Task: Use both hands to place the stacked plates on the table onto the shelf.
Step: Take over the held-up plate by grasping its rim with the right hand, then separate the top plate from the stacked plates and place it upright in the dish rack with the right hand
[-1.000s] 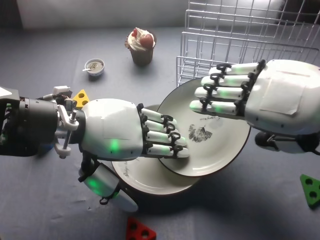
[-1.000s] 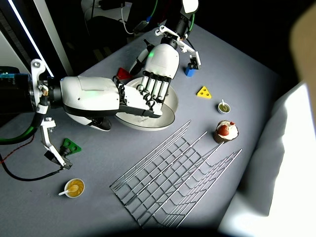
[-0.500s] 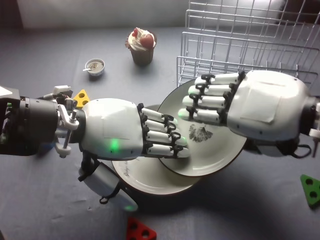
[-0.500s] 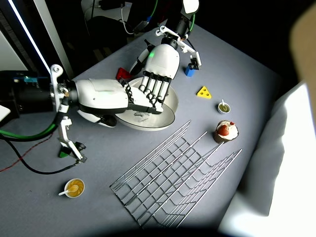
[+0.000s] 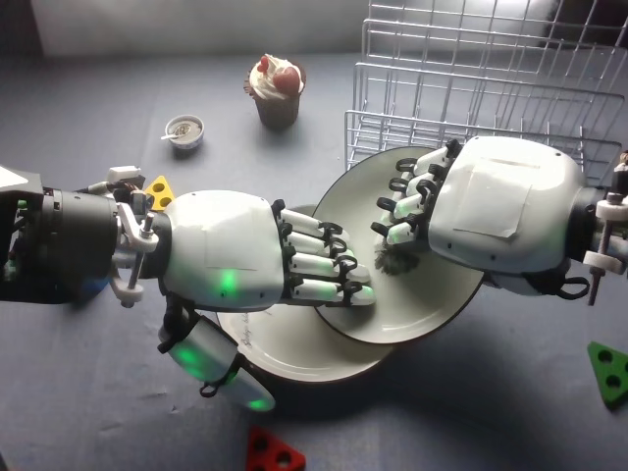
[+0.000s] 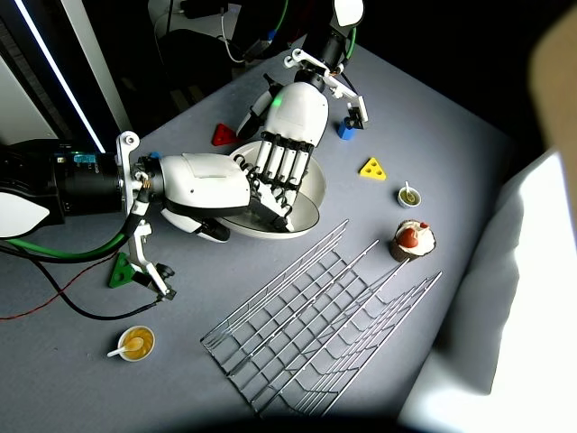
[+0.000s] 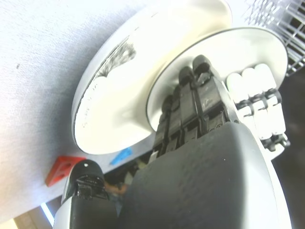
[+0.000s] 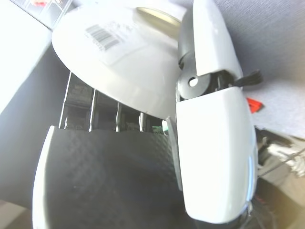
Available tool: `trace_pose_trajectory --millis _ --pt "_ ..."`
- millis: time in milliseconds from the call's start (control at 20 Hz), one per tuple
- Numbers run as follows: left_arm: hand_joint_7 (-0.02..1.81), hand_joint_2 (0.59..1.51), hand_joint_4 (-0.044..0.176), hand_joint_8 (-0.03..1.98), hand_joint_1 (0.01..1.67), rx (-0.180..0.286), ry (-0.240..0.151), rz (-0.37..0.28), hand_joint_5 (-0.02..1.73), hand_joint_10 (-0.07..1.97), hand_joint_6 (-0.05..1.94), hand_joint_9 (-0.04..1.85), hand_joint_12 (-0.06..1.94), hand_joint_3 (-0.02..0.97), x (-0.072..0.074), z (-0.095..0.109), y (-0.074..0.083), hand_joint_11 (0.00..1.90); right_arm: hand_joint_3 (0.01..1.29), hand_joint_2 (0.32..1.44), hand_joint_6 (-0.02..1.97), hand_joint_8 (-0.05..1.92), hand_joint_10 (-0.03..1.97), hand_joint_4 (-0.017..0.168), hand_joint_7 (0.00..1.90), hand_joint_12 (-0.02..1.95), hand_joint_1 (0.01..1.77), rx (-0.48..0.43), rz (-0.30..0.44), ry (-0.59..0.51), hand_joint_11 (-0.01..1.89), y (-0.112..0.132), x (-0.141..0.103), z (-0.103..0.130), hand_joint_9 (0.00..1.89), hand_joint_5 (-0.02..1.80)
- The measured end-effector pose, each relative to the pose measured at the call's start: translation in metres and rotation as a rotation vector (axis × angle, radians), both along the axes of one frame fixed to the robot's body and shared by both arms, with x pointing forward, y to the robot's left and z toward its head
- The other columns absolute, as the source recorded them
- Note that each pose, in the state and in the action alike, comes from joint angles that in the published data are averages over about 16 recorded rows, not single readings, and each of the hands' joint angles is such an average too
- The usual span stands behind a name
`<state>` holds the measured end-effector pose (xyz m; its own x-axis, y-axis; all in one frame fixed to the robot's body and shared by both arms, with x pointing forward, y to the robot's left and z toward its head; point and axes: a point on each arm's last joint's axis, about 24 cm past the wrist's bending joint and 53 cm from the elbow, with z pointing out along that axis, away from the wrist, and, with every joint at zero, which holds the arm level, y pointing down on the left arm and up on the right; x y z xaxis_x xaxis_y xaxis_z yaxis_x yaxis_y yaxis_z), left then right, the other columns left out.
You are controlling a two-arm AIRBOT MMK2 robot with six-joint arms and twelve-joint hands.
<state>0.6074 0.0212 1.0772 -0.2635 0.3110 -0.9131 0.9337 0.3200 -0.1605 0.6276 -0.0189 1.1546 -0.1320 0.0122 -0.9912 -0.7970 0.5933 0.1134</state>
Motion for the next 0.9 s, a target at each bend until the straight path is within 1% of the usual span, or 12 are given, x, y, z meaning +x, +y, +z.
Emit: trace_pose_trajectory --millis 250,500,600,750,900 --pt "0.14 1.069 -0.005 -0.01 0.03 -0.02 0.002 0.011 0.11 0.01 -0.03 0.2 0.01 0.004 0.004 0.008 0.004 0.21 0.02 0.97 0.28 0.18 0.16 0.003 0.8 0.4 1.44 0.016 0.019 -0.007 0.74 0.005 -0.009 0.008 0.81 0.79" --pt "0.17 1.069 -0.002 0.0 0.03 -0.057 -0.007 0.049 0.13 0.01 -0.01 0.2 0.01 0.004 0.017 0.028 0.017 0.21 0.01 0.95 0.53 0.35 0.36 0.002 0.92 0.69 1.48 0.039 0.033 -0.005 0.84 0.007 -0.022 0.02 0.93 0.88" --pt "0.18 1.069 -0.001 0.0 0.02 -0.072 -0.012 0.068 0.13 0.01 -0.01 0.2 0.01 0.004 0.024 0.036 0.026 0.21 0.01 0.94 0.63 0.42 0.45 0.001 0.97 0.81 1.49 0.048 0.039 -0.002 0.88 0.007 -0.028 0.025 0.97 0.91" --pt "0.19 1.069 0.001 0.01 0.02 -0.097 -0.02 0.109 0.15 0.01 0.0 0.2 0.02 0.005 0.036 0.052 0.045 0.21 0.01 0.93 0.78 0.53 0.58 0.002 1.02 0.96 1.47 0.064 0.046 0.005 0.93 0.008 -0.037 0.034 1.01 0.93" --pt "0.2 1.069 0.003 0.01 0.02 -0.121 -0.031 0.153 0.16 0.01 0.01 0.2 0.02 0.005 0.05 0.067 0.066 0.21 0.01 0.93 0.84 0.58 0.67 0.002 1.03 1.07 1.46 0.091 0.044 0.019 0.95 0.007 -0.042 0.046 1.03 0.94"
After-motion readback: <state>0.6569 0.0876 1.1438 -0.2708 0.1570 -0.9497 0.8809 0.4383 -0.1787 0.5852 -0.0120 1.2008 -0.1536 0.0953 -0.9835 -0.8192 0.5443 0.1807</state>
